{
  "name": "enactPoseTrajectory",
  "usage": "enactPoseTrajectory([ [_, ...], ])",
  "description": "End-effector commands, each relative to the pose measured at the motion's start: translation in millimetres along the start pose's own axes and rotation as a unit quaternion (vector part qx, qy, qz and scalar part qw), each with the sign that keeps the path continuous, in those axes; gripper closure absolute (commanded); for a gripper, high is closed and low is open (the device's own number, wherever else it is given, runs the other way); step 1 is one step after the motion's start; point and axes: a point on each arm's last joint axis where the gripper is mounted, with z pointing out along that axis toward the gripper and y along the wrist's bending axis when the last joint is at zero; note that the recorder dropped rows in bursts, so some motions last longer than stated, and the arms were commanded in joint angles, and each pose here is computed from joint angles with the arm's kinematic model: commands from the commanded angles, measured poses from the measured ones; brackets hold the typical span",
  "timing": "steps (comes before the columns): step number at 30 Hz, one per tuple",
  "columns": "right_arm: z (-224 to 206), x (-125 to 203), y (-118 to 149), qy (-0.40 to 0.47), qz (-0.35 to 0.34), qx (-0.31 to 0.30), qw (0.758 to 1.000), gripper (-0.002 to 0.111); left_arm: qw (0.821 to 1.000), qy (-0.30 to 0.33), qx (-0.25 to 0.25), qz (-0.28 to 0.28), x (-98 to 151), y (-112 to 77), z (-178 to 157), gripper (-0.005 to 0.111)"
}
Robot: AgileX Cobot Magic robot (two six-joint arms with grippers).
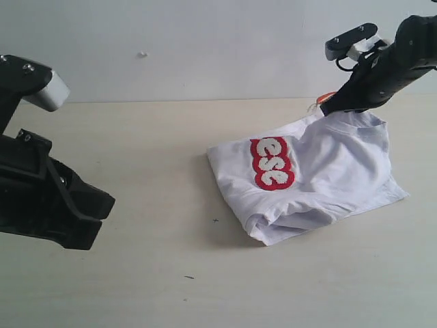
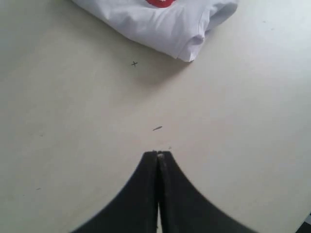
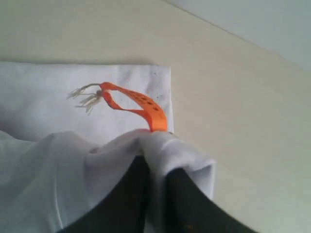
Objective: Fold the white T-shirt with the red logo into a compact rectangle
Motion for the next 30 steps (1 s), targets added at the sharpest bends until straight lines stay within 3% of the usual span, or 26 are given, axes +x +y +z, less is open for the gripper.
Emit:
enactPoseTrajectory([
  [1,4,0,-5,-0.004,0.004,0.025,1.0,0.074,1.0,-0.007,0.005,-0.001,-2,-2.2,-1,0.107],
  [9,-17,-15,-29,0.054,0.123,0.108,0.985,0.072,1.0,-0.007,0.008,-0.004,-2,-2.6,-1,0.107],
  [12,-21,-19,-25,0.07,0.156,0.075,0.982,0.086,1.0,-0.007,0.011,-0.008,-2,-3.1,-1,0.107],
  [15,-13,-15,-2,0.084,0.139,-0.024,0.986,0.108,1.0,-0.006,0.011,-0.009,-2,-3.3,-1,0.107],
  [17,-4,-10,21,0.094,0.128,-0.1,0.982,0.108,1.0,-0.006,0.012,-0.009,-2,-3.4,-1,0.107],
  [19,6,-3,40,0.104,0.126,-0.139,0.977,0.108,1.0,-0.006,0.012,-0.009,-2,-3.4,-1,0.107],
  [30,38,37,124,0.19,0.082,-0.193,0.959,0.108,1.0,-0.007,0.012,-0.008,-2,-3.6,-2,0.107],
])
